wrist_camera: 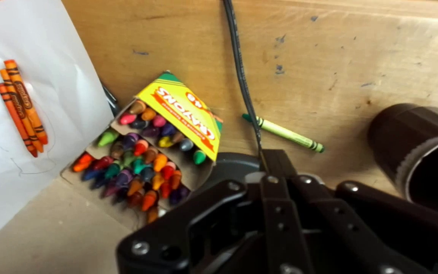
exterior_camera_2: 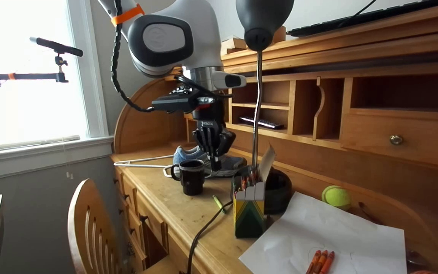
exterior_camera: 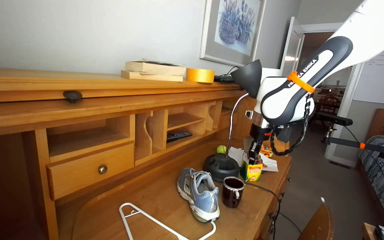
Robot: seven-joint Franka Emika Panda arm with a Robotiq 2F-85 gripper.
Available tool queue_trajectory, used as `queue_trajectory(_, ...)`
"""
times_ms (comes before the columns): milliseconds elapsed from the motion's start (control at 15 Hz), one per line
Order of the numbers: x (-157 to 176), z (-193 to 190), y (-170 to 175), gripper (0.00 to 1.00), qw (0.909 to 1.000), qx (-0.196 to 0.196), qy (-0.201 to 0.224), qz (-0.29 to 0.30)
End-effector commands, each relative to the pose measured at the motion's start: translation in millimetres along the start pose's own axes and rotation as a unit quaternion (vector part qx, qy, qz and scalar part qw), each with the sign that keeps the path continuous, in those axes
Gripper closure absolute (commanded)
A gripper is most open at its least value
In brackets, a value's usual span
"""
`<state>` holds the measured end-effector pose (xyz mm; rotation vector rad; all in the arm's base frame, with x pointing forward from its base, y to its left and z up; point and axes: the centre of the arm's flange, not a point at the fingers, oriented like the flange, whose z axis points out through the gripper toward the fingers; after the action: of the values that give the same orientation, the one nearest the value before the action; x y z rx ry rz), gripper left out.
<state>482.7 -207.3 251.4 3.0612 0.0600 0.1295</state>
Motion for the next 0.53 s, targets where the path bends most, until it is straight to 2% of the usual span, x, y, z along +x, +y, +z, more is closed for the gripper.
queue_trajectory(0,-28,-26,-29,1.00,0.9963,0.014,-0.014,-0.084)
queue_trajectory(67,-33,-32,-38,0.95,0.9943,0.014,-0.015,-0.105)
queue_trajectory(133,-39,-36,-46,0.72,0.9922,0.014,-0.017,-0.123)
queue_trajectory(267,-48,-47,-59,0.69,0.9892,0.017,-0.013,-0.145)
queue_trajectory(467,-60,-61,-73,0.47,0.9932,0.016,0.005,-0.115)
